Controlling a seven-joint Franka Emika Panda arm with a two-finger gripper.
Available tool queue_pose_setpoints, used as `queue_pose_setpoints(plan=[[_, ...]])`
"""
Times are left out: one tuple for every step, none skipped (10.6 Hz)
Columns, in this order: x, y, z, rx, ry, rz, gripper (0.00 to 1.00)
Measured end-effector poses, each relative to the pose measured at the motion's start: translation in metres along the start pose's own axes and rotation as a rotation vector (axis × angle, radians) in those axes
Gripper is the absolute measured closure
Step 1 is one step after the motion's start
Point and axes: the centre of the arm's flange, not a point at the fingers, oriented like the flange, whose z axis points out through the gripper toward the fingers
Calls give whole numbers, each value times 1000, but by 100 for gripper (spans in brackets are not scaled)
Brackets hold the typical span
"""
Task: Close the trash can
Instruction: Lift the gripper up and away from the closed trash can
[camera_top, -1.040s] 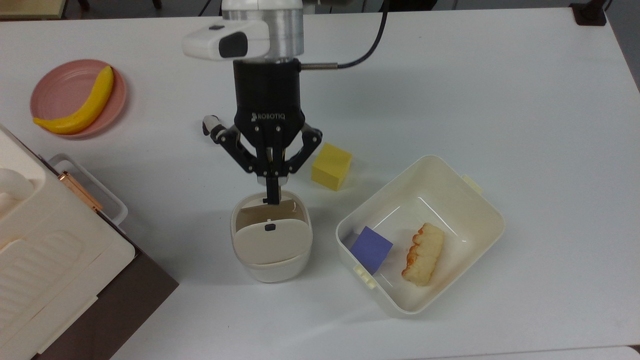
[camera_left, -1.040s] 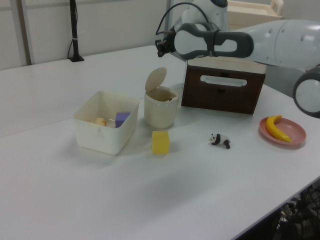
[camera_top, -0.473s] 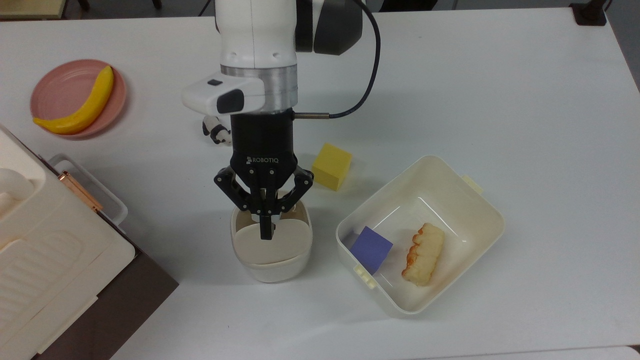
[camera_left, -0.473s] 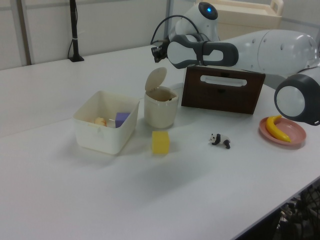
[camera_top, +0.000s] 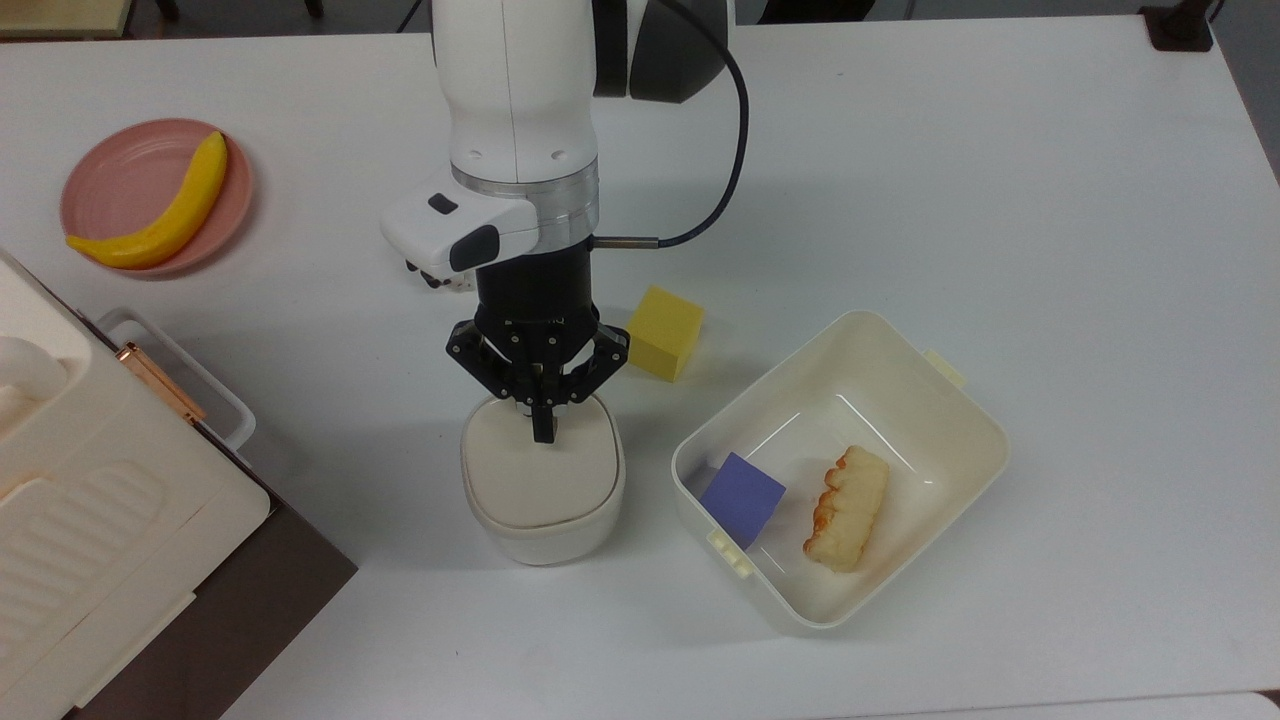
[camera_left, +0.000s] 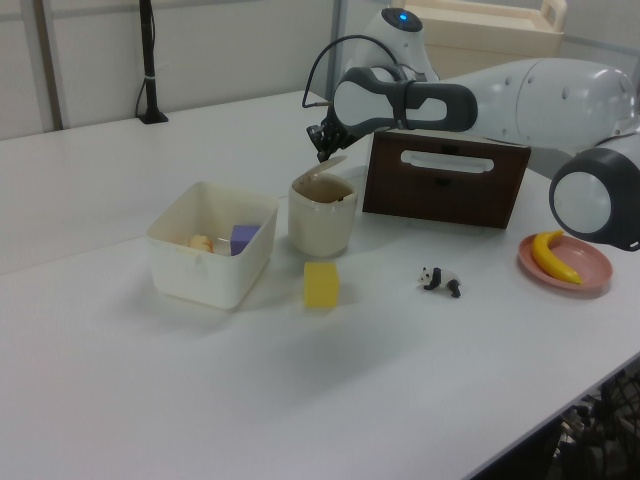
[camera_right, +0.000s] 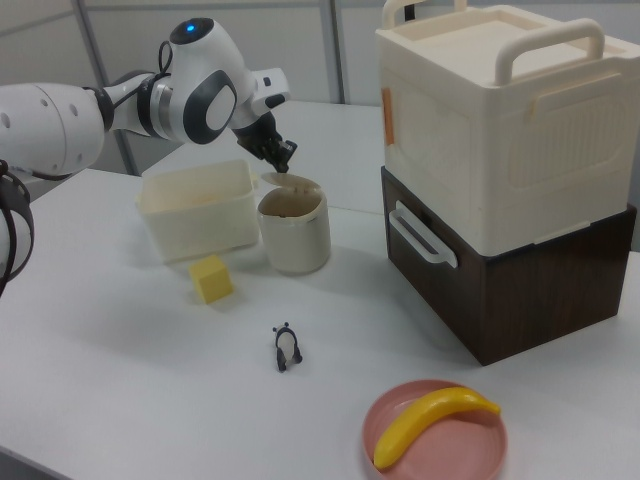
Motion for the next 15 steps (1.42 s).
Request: queue_pose_setpoints(plan=[[-1, 0, 0, -1, -9, 0, 99], [-3, 0, 2, -3, -22, -1, 99], [-7, 1, 8, -13, -36, -8, 99], [-12, 2, 15, -20, -53, -13, 99], [-19, 3, 25, -24, -74, -14, 99], [-26, 4, 34, -27, -95, -15, 99], [-33, 5, 43, -35, -115, -22, 99], [-33, 2, 42, -41, -113, -33, 99], [-34, -1, 42, -42, -115, -41, 99], [-34, -3, 41, -41, -114, -44, 99], [-34, -2, 38, -42, -118, -43, 99], [-36, -1, 32, -45, -150, -41, 99], [-38, 0, 14, -49, -207, -37, 99], [-42, 1, -12, -50, -277, -33, 94], [-49, 1, -42, -49, -359, -29, 82]])
